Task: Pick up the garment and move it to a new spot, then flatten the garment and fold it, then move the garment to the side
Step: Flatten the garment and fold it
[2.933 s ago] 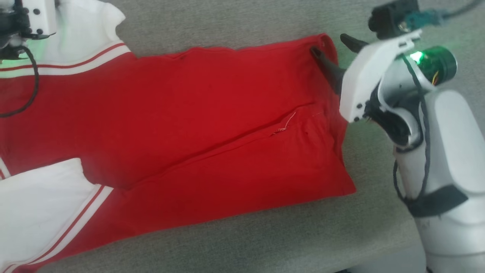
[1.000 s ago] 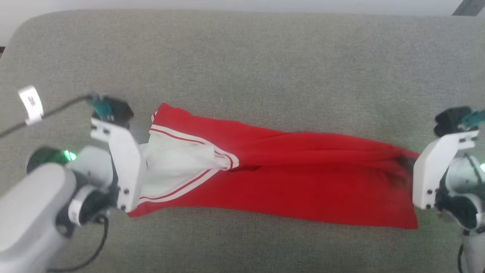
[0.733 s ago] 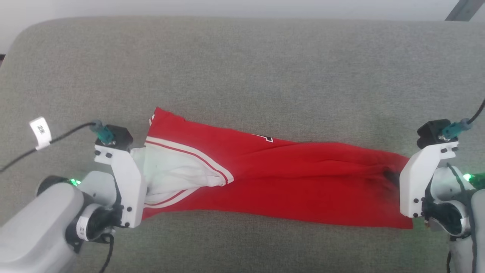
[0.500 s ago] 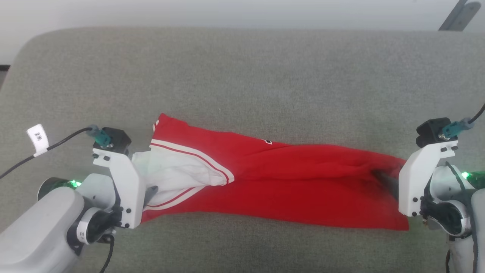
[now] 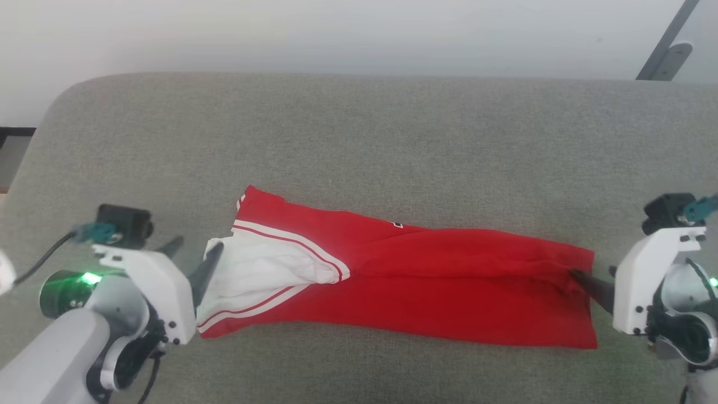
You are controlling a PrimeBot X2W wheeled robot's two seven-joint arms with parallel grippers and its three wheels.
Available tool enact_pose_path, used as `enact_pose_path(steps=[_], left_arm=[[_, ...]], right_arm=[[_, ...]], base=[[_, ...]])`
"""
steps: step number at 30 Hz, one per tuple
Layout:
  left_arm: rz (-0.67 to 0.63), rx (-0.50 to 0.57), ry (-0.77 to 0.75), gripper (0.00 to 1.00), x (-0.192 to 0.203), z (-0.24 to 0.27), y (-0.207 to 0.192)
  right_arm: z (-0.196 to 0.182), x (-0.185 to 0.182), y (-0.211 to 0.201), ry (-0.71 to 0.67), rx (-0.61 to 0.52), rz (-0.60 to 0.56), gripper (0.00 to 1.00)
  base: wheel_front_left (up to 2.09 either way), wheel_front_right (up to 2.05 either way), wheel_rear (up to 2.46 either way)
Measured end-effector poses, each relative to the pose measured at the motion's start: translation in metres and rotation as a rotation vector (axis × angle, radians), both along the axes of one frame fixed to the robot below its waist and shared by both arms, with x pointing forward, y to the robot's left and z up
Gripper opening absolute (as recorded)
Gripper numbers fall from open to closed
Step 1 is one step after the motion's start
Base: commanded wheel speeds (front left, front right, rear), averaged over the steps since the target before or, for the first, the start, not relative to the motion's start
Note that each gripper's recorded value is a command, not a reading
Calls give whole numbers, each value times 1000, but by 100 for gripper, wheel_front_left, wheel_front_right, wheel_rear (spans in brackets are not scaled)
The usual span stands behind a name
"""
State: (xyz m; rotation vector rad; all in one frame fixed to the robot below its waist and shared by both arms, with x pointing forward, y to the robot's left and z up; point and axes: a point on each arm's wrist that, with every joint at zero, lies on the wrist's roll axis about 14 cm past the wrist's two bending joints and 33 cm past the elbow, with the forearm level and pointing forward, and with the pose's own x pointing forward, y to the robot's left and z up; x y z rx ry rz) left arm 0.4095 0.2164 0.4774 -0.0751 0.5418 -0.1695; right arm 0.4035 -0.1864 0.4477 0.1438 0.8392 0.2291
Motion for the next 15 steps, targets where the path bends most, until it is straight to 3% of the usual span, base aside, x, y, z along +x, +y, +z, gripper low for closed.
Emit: enact_pose_path(steps=[9, 15], left_arm=[[144, -37, -307, 100, 2, 19, 36], [224, -29, -390, 100, -8, 15, 60]], right_arm=[[-25, -8, -11, 119, 12, -38, 100], [-43, -8, -2, 185, 40, -25, 100]], base=[[0, 0, 0], [0, 0, 0]])
